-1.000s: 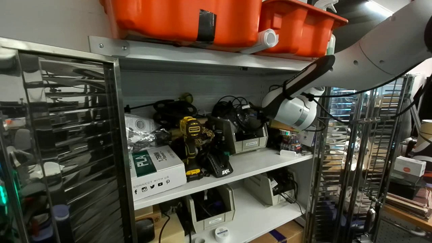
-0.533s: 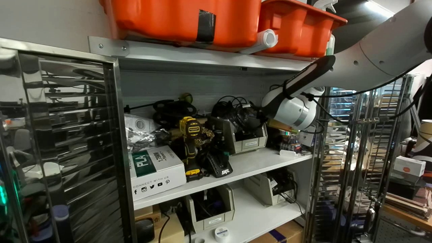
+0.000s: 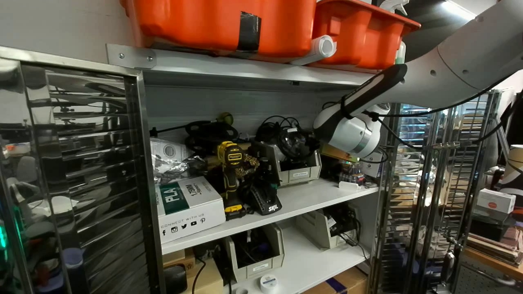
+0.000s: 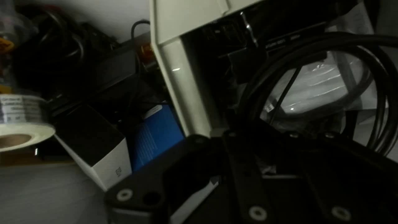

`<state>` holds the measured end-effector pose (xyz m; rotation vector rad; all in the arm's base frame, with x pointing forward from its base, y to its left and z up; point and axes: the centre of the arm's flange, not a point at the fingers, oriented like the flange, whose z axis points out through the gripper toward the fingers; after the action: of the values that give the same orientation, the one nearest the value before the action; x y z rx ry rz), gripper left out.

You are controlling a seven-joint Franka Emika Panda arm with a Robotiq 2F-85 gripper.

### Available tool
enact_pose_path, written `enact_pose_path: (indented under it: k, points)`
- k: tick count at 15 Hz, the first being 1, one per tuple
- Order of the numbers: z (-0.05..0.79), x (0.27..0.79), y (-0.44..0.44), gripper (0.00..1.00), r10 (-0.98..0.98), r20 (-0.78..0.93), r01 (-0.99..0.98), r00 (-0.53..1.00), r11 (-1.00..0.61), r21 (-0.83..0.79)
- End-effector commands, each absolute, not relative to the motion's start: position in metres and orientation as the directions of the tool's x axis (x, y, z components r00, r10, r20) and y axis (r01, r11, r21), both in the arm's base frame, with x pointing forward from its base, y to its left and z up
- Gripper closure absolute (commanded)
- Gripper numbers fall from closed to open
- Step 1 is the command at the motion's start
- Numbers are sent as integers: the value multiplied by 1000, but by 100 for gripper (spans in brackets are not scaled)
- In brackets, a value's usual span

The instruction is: Put the black cable inside the cream coloured box

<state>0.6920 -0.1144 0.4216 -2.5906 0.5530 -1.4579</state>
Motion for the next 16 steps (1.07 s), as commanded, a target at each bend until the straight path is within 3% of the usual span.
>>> enact_pose_path:
  k: [1,10,11,12,16]
  points:
    - [420,690,-89,97,-298,810,-234,505,-951,-204]
    - [416,693,-87,96,-154,880,-240,449,-970,-48]
    - [418,693,-86,63,-140,887,-236,439,-971,-36]
    - [420,694,-85,61,-136,894,-229,426,-973,-39]
    - [428,693,-83,33,-131,904,-225,406,-973,-40]
